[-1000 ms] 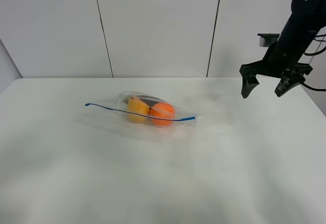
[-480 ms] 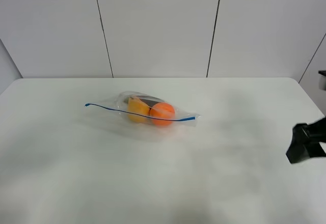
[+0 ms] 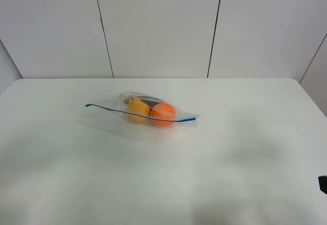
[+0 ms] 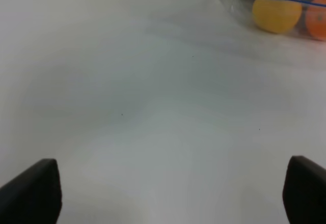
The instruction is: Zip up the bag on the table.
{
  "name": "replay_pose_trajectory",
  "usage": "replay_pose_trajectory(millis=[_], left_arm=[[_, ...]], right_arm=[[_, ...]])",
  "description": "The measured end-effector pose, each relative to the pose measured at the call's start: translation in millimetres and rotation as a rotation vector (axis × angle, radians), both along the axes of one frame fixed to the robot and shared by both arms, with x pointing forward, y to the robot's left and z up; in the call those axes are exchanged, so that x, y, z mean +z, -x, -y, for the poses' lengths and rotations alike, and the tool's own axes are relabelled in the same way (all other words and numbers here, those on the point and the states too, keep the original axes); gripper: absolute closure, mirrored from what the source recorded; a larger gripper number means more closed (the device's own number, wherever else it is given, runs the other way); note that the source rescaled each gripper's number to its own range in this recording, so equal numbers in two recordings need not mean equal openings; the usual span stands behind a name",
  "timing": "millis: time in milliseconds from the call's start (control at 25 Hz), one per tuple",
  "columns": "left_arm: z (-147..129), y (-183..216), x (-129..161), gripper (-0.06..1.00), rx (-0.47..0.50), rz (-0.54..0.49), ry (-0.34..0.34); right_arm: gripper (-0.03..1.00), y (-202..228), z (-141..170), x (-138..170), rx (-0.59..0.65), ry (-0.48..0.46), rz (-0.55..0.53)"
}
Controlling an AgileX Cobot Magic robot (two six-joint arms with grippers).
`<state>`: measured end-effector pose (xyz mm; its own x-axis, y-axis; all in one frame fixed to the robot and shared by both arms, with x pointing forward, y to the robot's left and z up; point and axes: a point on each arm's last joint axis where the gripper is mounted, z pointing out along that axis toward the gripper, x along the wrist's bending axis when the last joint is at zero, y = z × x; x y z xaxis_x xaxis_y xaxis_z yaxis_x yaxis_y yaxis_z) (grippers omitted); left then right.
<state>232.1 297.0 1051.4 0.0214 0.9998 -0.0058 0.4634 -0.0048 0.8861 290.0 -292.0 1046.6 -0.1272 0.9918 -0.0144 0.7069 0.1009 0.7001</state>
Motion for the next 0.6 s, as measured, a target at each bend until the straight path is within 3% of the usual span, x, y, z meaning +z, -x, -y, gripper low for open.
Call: replay_pose_trajectory(millis=[320, 600], left_arm=[[0.0, 0.0, 0.0, -0.06, 0.0, 0.0, 0.0], [0.0, 0.0, 0.0, -0.06, 0.0, 0.0, 0.0]], right_arm=[[-0.03, 50.4, 2.3, 7.2, 0.003, -0.019, 0.325], [-0.03, 54.9, 2.5, 5.9, 0.006, -0.021, 0.351]])
